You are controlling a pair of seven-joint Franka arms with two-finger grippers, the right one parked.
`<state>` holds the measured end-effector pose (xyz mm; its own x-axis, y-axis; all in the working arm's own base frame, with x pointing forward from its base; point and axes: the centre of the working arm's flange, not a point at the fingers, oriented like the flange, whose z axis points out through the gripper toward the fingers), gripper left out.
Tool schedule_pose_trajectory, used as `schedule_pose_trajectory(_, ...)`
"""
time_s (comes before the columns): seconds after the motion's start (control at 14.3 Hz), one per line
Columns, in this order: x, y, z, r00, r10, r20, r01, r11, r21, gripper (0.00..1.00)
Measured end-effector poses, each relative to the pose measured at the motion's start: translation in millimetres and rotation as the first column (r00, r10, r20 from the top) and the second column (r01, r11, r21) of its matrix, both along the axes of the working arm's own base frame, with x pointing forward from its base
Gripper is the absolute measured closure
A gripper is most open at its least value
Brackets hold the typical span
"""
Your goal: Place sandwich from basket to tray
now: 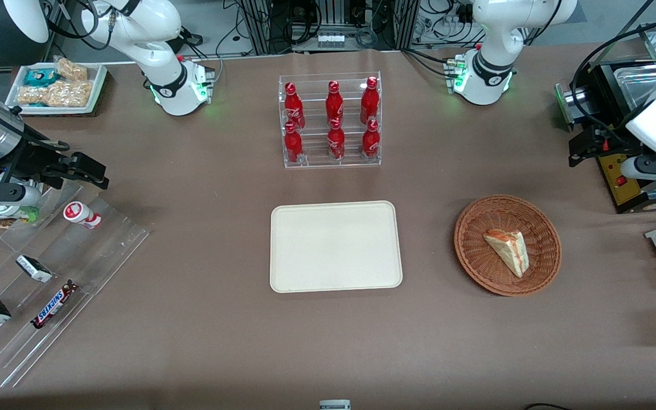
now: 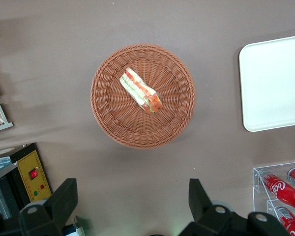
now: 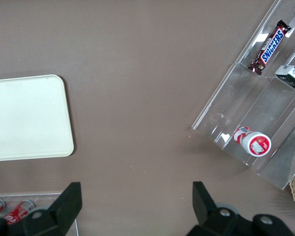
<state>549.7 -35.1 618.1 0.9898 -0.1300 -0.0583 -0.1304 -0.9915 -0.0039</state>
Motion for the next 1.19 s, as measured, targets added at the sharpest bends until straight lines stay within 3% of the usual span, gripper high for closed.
schedule_pose_trajectory(0.42, 1.5, -1.5, -5.3, 1.000, -0.003, -0.014, 0.003, 1.000, 0.001, 0.00)
schedule_pose_trajectory(0.77, 0.3, -0.7, -21.3, 0.998, -0.002, -0.061, 0.002, 1.000, 0.004, 0.00)
schedule_pose_trajectory(0.98, 11.0, 2.6, -70.0, 0.994, 0.004, -0.112, -0.003, 1.000, 0.008, 0.00)
schedule_pose_trajectory(1.19, 24.7, 4.9, -137.7, 0.995, 0.016, -0.097, -0.013, 0.999, 0.032, 0.00)
